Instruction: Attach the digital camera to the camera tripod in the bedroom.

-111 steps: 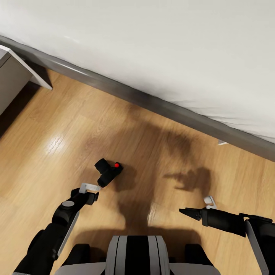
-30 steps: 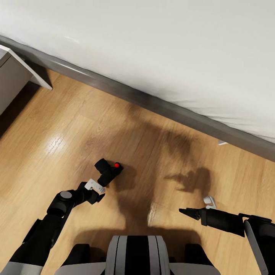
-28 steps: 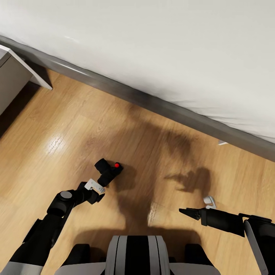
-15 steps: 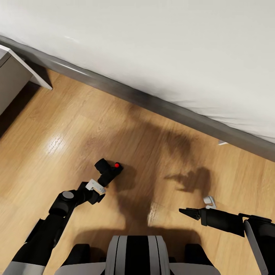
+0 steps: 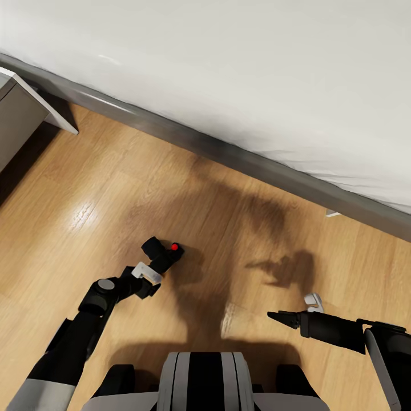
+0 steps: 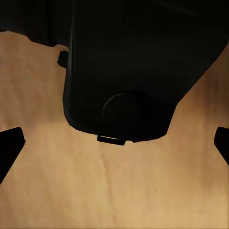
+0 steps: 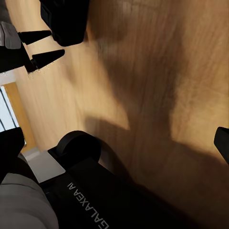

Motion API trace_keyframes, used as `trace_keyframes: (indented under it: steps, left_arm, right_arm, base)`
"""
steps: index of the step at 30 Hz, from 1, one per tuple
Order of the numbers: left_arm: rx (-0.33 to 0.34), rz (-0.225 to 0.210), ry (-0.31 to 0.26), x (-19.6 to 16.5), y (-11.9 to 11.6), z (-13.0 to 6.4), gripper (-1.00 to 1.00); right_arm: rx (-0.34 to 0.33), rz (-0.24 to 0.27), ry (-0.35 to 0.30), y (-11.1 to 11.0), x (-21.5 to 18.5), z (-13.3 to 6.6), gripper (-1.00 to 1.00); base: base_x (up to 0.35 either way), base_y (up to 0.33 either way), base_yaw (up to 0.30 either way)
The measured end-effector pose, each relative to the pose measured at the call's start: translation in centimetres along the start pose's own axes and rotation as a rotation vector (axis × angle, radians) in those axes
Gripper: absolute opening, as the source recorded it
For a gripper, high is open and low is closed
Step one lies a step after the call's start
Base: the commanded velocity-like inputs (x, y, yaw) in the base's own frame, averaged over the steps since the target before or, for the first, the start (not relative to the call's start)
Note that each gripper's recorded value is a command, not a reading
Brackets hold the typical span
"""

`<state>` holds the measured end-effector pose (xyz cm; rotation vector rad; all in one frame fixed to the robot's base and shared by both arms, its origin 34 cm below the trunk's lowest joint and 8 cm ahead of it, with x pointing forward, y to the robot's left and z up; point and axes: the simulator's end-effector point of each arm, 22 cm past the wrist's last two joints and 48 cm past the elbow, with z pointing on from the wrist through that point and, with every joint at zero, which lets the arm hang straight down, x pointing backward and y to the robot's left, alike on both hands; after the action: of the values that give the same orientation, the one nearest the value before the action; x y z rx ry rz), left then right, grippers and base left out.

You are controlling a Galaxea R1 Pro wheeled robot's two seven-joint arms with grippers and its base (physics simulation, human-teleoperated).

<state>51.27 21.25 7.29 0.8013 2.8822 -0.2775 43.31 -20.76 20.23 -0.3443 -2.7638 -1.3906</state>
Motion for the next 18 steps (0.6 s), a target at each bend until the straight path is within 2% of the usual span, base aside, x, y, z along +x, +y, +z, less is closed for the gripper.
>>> trace_keyframes:
  steps: [6, 18]
  left_arm:
    - [0.012, -0.006, 0.012, 0.18, -0.34, 0.71, 1.00]
    - [0.017, -0.007, 0.017, 0.38, -0.53, 0.94, 1.00]
  right_arm:
    - [0.000, 0.000, 0.001, 0.00, 0.02, 0.01, 1.00]
    - [0.000, 0.000, 0.001, 0.01, 0.03, 0.03, 1.00]
  base:
    - [0.000, 0.000, 0.000]
    - [0.000, 0.000, 0.000]
